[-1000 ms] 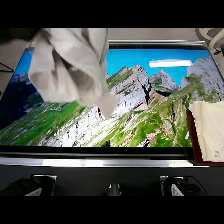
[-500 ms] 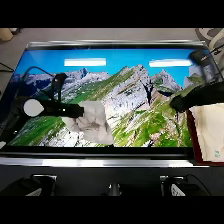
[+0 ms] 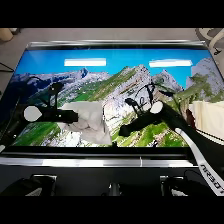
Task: Fold the shirts.
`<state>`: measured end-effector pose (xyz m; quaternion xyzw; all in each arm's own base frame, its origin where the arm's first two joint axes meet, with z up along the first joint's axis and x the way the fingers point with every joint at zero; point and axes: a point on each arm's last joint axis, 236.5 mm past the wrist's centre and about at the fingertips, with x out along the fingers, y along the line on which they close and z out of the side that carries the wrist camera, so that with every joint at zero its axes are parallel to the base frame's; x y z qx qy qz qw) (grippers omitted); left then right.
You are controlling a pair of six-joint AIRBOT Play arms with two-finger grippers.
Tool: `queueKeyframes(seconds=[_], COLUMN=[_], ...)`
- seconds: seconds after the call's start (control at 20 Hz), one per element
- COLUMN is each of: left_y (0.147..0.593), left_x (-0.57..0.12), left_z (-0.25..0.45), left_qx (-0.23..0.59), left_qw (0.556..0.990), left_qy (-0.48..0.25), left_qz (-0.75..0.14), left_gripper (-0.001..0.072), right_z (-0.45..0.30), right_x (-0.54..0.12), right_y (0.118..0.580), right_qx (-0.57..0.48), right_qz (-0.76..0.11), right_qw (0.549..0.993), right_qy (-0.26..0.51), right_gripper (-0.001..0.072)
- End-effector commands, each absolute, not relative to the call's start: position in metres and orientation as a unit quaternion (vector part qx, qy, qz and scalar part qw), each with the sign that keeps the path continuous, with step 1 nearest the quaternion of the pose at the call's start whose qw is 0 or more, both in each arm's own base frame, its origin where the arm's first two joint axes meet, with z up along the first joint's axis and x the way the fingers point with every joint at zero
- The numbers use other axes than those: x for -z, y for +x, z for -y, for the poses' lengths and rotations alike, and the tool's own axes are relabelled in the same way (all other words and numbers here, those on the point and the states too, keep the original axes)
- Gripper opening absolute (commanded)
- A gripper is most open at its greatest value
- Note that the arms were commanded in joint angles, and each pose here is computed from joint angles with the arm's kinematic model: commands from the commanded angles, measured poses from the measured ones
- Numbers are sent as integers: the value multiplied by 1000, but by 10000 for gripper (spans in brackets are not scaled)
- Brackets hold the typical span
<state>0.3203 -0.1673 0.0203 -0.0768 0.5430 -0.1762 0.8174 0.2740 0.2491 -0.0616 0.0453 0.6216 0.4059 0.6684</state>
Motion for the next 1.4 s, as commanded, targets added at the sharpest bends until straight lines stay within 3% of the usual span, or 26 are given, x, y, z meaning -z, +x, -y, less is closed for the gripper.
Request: queueKeyframes(seconds=[0.0,0.4,0.55,0.6,0.65,0.8,0.9,1.0,1.1,1.25,1.35], left_y=[321,320,320,319,319,320,323,328,325,292,261], left_x=[-24,-30,-38,-40,-43,-64,-104,-165,-246,-382,-448], left_z=[164,164,164,164,164,164,164,154,145,136,125], left_qx=[177,179,182,183,184,197,226,226,222,232,233], left_qw=[821,826,831,833,834,848,868,899,931,963,969], left_qy=[-73,-74,-76,-76,-76,-66,-28,4,13,-13,-46], left_qz=[-537,-530,-520,-517,-514,-488,-441,-376,-290,-138,-61], left_gripper=[32,32,32,32,32,32,31,31,31,31,31], right_z=[-303,-344,-352,-353,-353,-341,-307,-255,-198,-133,-104], right_x=[85,92,92,91,89,66,27,-45,-157,-327,-411], right_y=[259,253,255,257,255,264,292,335,366,343,296], right_qx=[-414,-394,-375,-375,-378,-435,-444,-415,-360,-269,-210], right_qz=[-633,-623,-624,-622,-624,-596,-558,-483,-360,-159,-43], right_qw=[645,662,668,669,665,669,701,771,857,941,963], right_qy=[112,134,155,158,158,94,26,-34,-77,-128,-165], right_gripper=[704,661,472,301,27,15,14,14,14,15,15])
